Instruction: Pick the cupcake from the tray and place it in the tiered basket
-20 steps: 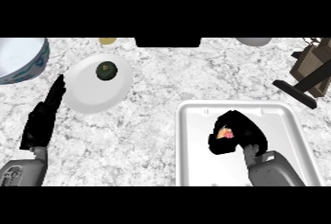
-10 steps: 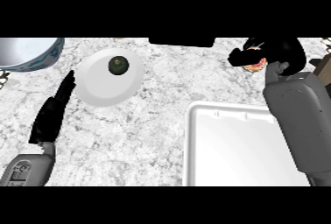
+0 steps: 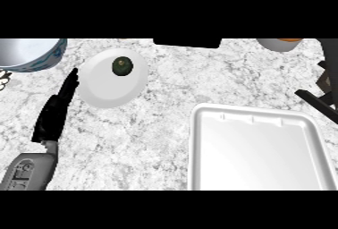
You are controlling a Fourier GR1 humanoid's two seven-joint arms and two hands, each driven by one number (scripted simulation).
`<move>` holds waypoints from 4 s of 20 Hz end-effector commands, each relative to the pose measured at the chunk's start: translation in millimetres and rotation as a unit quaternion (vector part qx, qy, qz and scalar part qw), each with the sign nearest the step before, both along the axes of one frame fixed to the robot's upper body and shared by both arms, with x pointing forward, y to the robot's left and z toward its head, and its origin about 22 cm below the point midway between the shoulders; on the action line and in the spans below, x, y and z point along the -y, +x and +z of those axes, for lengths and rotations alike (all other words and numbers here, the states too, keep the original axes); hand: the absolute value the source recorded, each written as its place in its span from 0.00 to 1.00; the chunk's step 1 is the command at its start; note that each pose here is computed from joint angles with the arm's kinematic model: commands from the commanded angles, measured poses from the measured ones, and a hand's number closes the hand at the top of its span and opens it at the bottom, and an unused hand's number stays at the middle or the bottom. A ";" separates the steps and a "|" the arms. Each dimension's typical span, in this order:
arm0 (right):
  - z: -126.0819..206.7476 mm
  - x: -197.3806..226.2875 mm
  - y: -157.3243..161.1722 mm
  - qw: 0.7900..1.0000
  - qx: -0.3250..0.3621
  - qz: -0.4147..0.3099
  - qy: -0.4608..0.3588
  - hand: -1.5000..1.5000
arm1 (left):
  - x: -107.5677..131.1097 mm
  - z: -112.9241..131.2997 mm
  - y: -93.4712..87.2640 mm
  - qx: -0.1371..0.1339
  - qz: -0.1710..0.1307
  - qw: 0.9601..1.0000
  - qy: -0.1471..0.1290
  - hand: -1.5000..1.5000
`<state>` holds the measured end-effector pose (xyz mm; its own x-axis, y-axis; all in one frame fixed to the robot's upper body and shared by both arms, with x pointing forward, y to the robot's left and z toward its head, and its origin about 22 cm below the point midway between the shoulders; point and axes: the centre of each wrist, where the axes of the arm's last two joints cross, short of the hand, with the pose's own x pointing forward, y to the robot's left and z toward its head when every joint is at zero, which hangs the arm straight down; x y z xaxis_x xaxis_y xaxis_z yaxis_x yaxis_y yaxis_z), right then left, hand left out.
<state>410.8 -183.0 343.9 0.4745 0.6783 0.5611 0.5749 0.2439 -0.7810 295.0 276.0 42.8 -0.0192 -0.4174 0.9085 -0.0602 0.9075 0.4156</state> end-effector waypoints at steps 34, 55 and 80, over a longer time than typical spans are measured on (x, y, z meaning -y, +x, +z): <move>67.3 186.7 9.7 0.960 -0.157 -0.169 -0.158 1.00 | 1.5 4.8 1.0 0.001 0.013 1.000 -0.003 0.50; 4.8 235.6 6.4 0.989 -0.066 -0.116 0.063 0.00 | -20.8 -3.6 -6.7 -0.007 0.028 1.000 -0.004 0.50; 103.0 301.7 -116.3 0.970 0.089 -0.171 0.150 0.00 | -39.8 -9.7 -20.8 -0.024 0.084 0.996 -0.007 0.50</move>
<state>324.4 -462.0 446.7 0.5549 0.2837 0.7820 0.7636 0.1992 -0.6142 269.1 310.7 33.2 0.0740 -0.4087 0.9097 -0.1608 0.8953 0.4153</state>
